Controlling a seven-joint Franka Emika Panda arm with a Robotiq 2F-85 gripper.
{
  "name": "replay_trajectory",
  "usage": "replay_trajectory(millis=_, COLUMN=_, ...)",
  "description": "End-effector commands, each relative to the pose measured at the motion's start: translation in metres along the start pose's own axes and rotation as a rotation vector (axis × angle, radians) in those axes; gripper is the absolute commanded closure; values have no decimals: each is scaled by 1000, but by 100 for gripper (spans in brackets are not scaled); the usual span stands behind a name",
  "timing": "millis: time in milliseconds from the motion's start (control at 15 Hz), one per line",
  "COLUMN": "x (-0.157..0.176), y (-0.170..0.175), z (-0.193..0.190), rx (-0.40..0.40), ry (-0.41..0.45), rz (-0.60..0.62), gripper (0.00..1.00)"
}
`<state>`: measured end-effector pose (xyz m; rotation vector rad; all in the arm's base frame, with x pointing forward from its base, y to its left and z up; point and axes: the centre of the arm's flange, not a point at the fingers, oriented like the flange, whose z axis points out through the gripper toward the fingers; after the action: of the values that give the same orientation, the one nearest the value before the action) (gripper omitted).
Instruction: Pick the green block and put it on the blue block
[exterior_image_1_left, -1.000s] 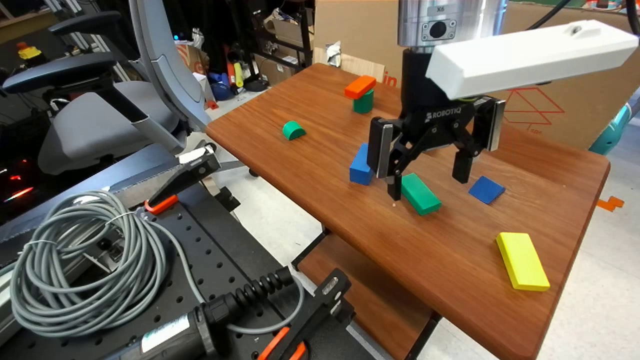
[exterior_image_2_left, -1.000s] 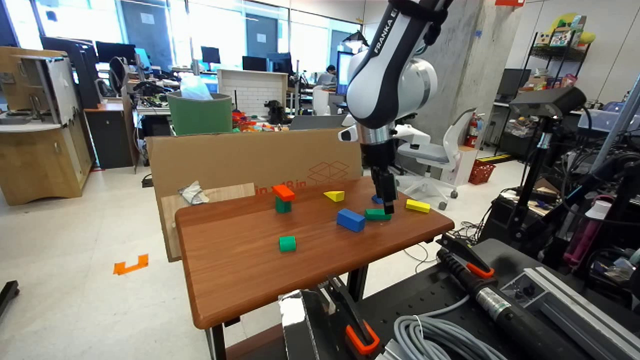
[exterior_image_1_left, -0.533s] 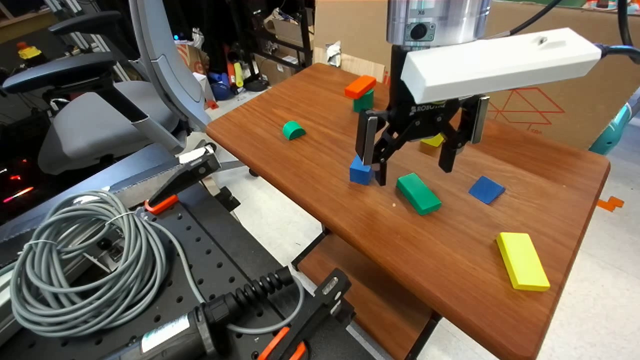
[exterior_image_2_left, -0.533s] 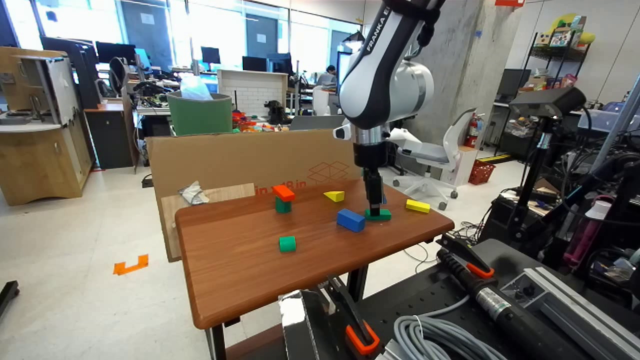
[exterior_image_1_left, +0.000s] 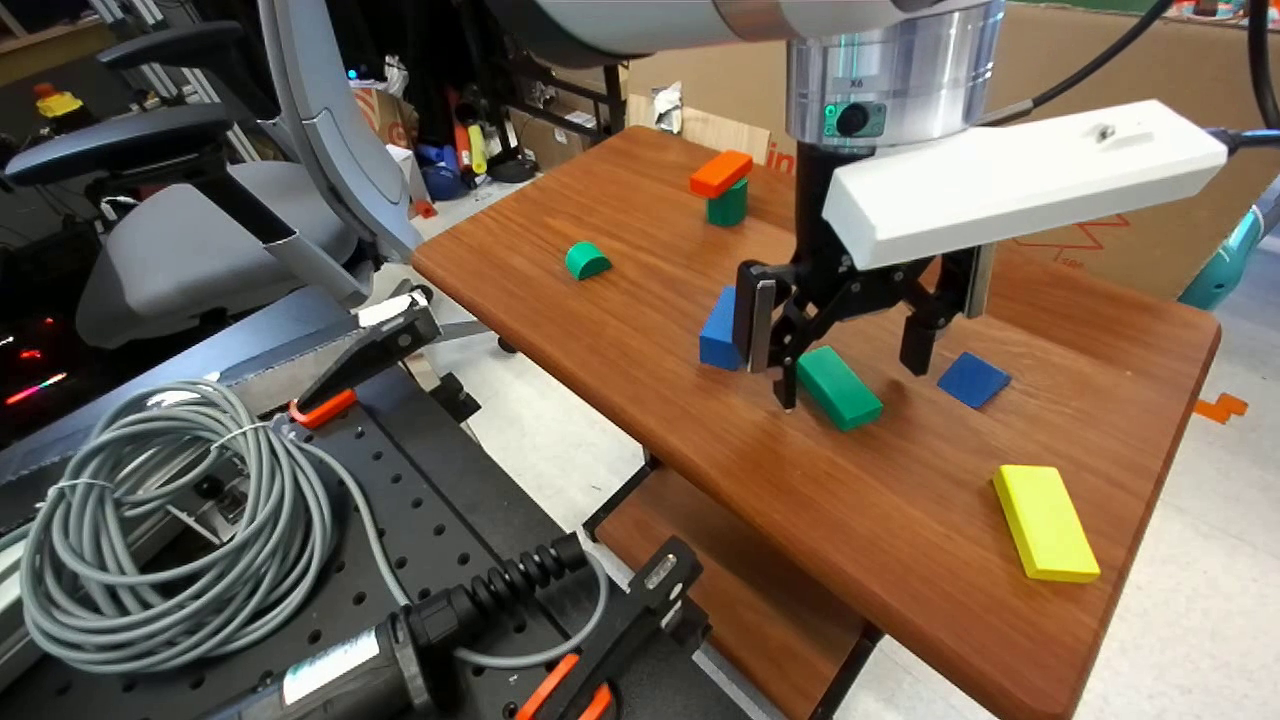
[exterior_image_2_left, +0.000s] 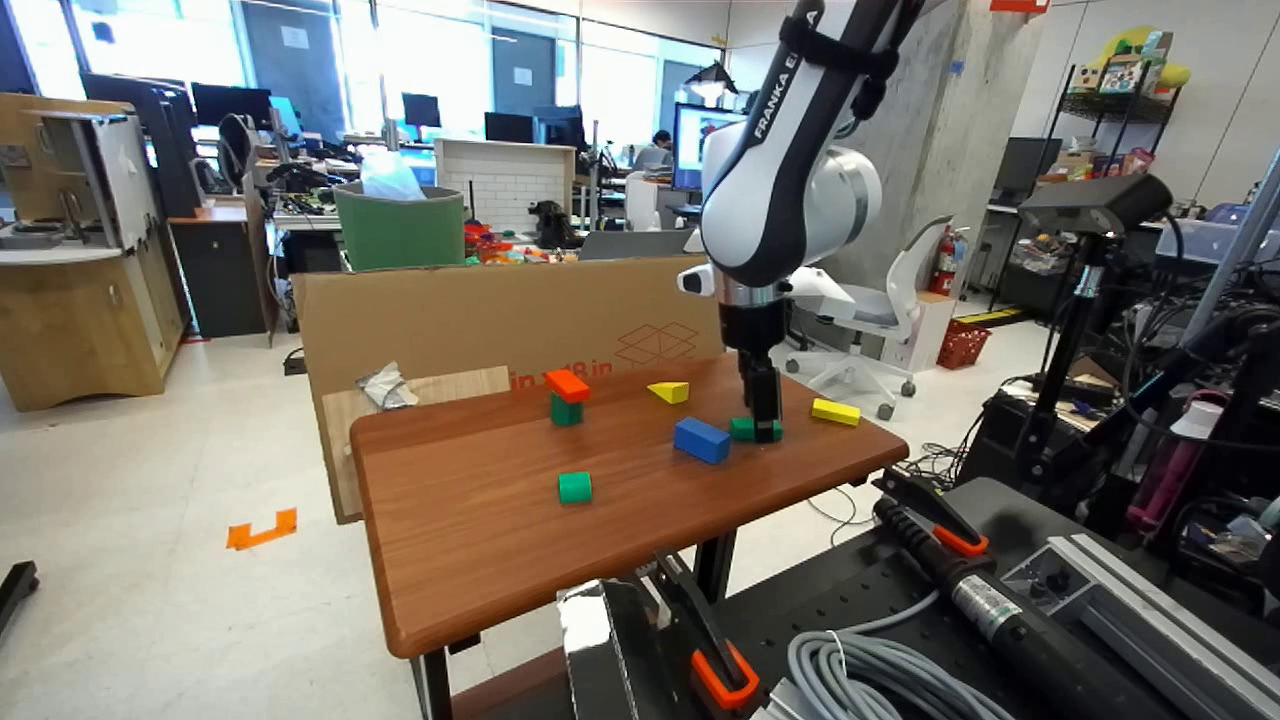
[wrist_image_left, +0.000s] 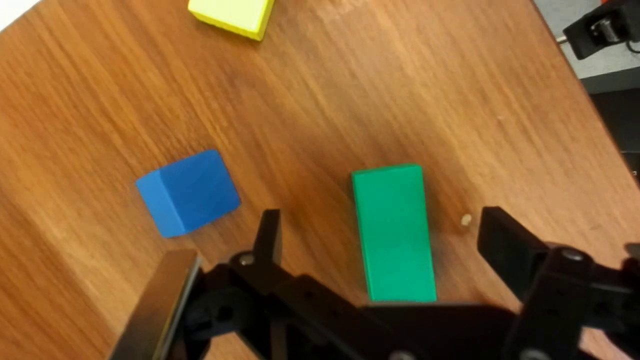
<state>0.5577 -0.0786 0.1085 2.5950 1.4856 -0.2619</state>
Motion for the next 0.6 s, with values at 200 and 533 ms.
replay_trajectory(millis=200, x=-3, y=-5, z=11, rx=-23, ry=-34, rz=-28, gripper=51)
replay_trajectory(millis=533, x=-3, y=-10, z=3, rx=-38, ry=-34, rz=-33, gripper=87)
